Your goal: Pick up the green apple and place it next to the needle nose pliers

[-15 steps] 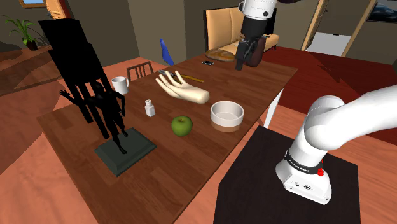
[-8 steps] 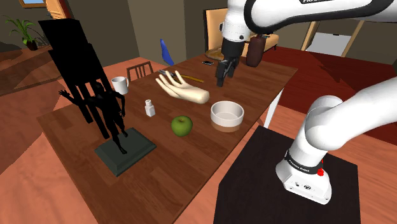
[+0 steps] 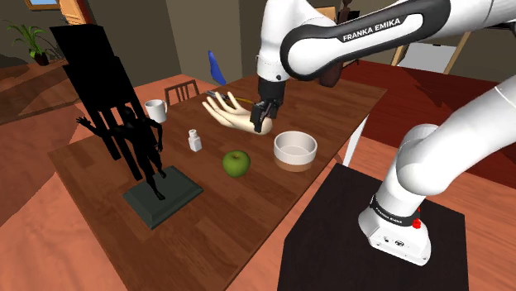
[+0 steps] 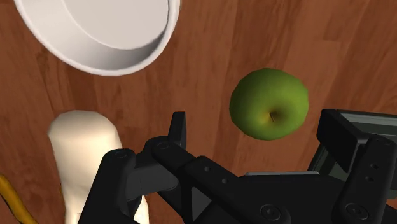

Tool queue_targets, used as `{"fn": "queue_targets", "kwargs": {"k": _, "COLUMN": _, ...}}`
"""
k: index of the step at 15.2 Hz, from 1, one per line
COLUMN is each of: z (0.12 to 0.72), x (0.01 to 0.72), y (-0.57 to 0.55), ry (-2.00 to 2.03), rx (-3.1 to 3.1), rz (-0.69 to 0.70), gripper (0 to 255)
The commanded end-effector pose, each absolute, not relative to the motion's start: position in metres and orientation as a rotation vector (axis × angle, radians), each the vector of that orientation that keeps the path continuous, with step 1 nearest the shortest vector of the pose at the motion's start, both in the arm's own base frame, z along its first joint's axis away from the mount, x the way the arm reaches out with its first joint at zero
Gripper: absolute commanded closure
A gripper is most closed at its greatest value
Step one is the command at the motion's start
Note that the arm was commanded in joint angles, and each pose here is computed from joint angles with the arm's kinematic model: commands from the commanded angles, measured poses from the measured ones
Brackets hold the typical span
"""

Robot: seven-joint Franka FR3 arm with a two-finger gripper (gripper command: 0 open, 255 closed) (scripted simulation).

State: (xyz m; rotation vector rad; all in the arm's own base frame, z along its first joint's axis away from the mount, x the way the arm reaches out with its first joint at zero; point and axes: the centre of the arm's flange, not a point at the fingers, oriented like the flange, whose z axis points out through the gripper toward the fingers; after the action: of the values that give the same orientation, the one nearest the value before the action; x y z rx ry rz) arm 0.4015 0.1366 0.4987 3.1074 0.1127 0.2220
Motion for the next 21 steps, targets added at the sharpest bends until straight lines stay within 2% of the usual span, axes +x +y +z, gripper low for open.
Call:
{"fn": "queue_targets", "kwargs": {"k": 1, "z": 0.48, "x": 0.416, "y": 0.149, "ry": 0.115, "rx": 3.107, "rz": 0.232, "gripper": 0}}
{"fn": "queue_targets", "kwargs": {"k": 8, "z": 0.423, "x": 0.464, "y": 0.199, "ry": 0.121, "rx": 3.101, "rz": 0.259, "gripper": 0}}
{"fn": "queue_targets", "kwargs": {"k": 15, "z": 0.386, "x": 0.471, "y": 0.198, "ry": 0.121, "rx": 3.101, "rz": 0.259, "gripper": 0}}
{"fn": "queue_targets", "kwargs": {"k": 21, "z": 0.383, "x": 0.471, "y": 0.198, "ry": 0.121, "rx": 3.101, "rz": 0.259, "gripper": 0}}
